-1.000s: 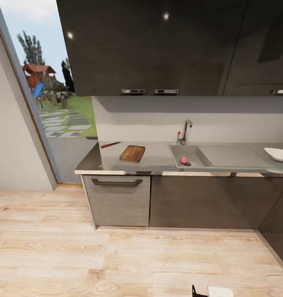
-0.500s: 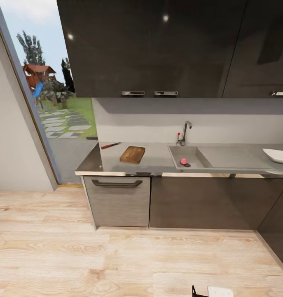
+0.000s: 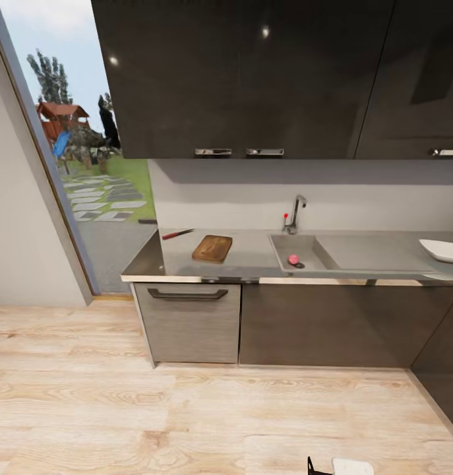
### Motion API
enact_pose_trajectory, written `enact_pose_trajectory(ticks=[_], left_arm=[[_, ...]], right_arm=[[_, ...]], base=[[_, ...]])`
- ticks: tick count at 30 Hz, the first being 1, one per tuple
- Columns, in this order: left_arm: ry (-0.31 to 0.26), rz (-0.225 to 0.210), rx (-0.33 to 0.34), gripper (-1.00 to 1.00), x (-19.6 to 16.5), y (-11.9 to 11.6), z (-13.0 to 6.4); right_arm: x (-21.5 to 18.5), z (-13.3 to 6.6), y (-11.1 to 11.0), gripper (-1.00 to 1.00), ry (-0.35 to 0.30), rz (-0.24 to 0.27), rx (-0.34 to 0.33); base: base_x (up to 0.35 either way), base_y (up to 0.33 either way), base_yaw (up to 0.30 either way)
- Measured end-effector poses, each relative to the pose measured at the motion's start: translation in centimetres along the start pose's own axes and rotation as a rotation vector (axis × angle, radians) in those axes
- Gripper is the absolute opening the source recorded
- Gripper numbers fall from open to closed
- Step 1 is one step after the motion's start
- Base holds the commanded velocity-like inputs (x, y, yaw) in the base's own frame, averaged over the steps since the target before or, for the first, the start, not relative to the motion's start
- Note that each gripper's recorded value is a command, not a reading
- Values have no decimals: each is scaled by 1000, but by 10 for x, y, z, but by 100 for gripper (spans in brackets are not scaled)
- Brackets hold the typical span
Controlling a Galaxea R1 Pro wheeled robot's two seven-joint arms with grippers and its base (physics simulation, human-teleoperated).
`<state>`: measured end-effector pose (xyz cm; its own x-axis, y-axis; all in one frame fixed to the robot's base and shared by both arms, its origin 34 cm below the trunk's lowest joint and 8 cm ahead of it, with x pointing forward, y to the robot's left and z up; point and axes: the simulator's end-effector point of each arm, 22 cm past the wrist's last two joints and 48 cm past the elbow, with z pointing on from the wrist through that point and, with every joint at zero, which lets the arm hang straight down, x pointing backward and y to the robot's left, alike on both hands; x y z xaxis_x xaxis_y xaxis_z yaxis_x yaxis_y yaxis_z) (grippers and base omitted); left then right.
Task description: In the kitchen, take the Vidalia onion out of the sink, dice it on the chopping board with the paring knife, put the diced onion into the bowl on the countertop, then place both the paring knife and the chopping board into the sink.
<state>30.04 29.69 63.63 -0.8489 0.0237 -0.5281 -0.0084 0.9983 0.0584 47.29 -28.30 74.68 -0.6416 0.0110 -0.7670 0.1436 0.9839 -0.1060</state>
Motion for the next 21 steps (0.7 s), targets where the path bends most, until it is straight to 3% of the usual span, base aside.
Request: enact_pose_trajectory(ticks=[21], left_arm=[[0,0,0,100,-2,1,-18]], right_arm=[[-7,-16,-3,100,1,0,0]], base=[[0,0,0]])
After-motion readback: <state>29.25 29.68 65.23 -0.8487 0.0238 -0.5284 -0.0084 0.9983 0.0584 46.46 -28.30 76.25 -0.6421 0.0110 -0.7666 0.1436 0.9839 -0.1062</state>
